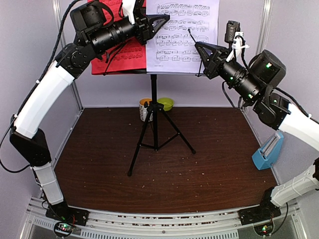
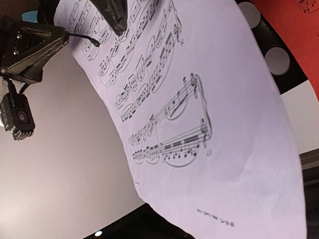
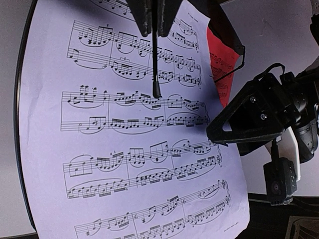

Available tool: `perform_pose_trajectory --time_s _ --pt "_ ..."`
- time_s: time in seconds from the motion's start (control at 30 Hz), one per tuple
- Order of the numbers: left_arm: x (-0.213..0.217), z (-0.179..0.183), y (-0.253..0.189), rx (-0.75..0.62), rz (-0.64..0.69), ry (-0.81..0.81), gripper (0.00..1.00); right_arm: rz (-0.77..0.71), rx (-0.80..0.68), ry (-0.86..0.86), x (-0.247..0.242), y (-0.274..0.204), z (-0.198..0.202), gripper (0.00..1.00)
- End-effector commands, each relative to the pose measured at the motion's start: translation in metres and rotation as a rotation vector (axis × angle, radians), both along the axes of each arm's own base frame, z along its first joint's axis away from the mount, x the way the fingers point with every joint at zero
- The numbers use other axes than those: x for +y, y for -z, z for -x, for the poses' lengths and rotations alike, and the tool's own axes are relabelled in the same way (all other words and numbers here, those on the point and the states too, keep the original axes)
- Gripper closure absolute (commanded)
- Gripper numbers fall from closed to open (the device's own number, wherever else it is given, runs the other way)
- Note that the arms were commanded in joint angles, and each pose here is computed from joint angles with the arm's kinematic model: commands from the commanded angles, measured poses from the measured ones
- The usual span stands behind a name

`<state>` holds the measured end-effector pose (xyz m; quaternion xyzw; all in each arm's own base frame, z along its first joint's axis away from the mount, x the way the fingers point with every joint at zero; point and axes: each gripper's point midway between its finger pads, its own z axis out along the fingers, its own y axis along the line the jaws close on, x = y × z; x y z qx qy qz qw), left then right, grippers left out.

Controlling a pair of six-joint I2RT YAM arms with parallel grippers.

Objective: Set up the instrument practice props

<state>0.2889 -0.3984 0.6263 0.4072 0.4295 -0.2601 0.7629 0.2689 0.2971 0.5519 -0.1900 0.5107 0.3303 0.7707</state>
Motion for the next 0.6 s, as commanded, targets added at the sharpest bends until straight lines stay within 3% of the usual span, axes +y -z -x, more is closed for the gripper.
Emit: perform_pose_trajectory --time_s 0.0,0.2,0.33,0.43,0.57 --pt "0.021 0.009 -0.024 -0.043 0.051 -0.026 0.59 -0.03 -0.058 -0.02 -0.003 -0.013 0.008 1.0" --pt "0.041 0.018 -0.037 -0.071 0.068 -0.069 0.4 -0.026 -0.054 -0.014 -0.002 -0.012 0.006 1.0" --pt "0.056 0.024 -0.046 -0.084 0.083 -0.102 0.15 -0.027 -0.048 -0.01 -0.002 -0.011 0.005 0.99" --pt "0.067 0.028 -0.05 -0.084 0.092 -0.128 0.03 -0.032 -0.039 -0.002 -0.003 -0.011 0.003 0.89" --pt "0.076 0.036 -0.051 -0.085 0.098 -0.124 0.02 -0.038 -0.028 0.008 -0.005 -0.012 0.002 0.75"
